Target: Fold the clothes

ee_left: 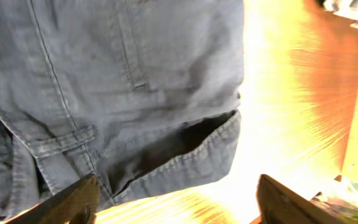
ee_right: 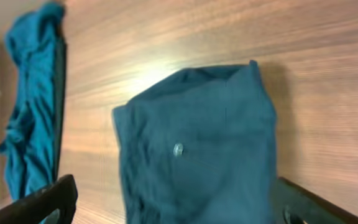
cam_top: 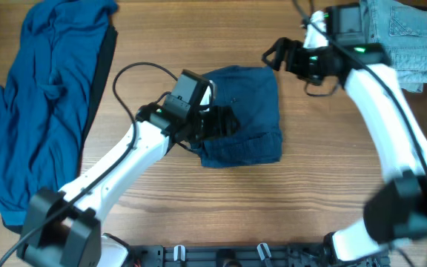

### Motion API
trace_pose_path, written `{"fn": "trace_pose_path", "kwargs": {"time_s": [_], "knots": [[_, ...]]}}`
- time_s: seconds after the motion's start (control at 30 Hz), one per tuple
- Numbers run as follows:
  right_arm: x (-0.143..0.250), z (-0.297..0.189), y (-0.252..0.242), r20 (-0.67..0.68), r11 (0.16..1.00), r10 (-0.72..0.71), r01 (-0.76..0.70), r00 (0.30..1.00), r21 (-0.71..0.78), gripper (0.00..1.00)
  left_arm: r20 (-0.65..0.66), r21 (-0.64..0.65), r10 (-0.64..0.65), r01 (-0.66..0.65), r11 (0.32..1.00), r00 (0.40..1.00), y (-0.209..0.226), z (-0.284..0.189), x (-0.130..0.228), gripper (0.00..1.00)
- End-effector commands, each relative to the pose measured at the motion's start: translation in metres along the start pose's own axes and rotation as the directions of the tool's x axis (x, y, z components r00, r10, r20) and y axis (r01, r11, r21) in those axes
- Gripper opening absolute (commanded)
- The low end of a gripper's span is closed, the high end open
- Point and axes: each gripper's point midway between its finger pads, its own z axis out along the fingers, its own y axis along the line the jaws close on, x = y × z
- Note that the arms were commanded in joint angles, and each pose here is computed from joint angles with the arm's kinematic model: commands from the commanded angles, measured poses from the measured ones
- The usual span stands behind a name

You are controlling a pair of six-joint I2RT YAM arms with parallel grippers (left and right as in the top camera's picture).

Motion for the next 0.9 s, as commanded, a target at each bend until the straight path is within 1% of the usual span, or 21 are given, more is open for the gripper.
{"fn": "trace_pose_path", "kwargs": {"time_s": [0.0,0.07,0.13,0.23,0.3,0.37,0.4,0.47,0.57,0.67,0.73,0.87], "knots": [[0.015,-0.028,-0.019,-0.01,0.989,0.002,-0.001,1.0,0.148,1.0,0.045,-0.034,0.028,-0.027,0.999,0.999,0.007,-0.007,-0.008,0.99],[0.035,-0.027,-0.03,-0.096,0.982,-0.028,0.046,0.995,0.185,0.99,0.055,-0.048,0.026,-0.023,0.999,0.998,0.01,-0.007,-0.01,1.0],[0.059,-0.014,-0.047,-0.189,0.976,-0.049,0.087,0.981,0.202,1.0,0.081,-0.087,0.026,-0.019,0.996,0.996,0.017,-0.008,-0.015,1.0],[0.087,0.013,-0.071,-0.298,0.972,-0.044,0.11,0.954,0.208,0.99,0.117,-0.205,0.014,0.011,0.979,0.993,0.041,-0.013,-0.019,1.0],[0.098,0.027,-0.078,-0.348,0.974,-0.058,0.13,0.936,0.187,1.0,0.128,-0.255,-0.004,0.037,0.966,0.992,0.055,-0.017,-0.021,1.0],[0.112,0.046,-0.078,-0.417,0.983,-0.097,0.152,0.904,0.102,0.99,0.135,-0.281,-0.03,0.067,0.957,0.99,0.067,-0.022,-0.024,1.0],[0.118,0.055,-0.081,-0.445,0.985,-0.098,0.151,0.89,0.083,0.99,0.138,-0.287,-0.042,0.081,0.955,0.989,0.072,-0.024,-0.025,1.0],[0.13,0.071,-0.093,-0.5,0.986,-0.074,0.138,0.863,0.091,0.99,0.142,-0.301,-0.073,0.113,0.947,0.987,0.083,-0.029,-0.027,1.0],[0.142,0.092,-0.108,-0.55,0.987,-0.058,0.131,0.833,0.094,1.0,0.143,-0.318,-0.102,0.144,0.937,0.984,0.094,-0.034,-0.028,1.0],[0.152,0.109,-0.108,-0.578,0.991,-0.104,0.135,0.809,0.011,1.0,0.147,-0.319,-0.107,0.15,0.936,0.983,0.095,-0.035,-0.029,1.0],[0.154,0.117,-0.103,-0.578,0.993,-0.108,0.109,0.809,-0.034,1.0,0.147,-0.319,-0.107,0.15,0.936,0.983,0.095,-0.035,-0.029,1.0],[0.158,0.129,-0.099,-0.579,0.993,-0.116,0.089,0.807,-0.074,0.99,0.147,-0.319,-0.107,0.15,0.936,0.983,0.095,-0.035,-0.029,1.0]]}}
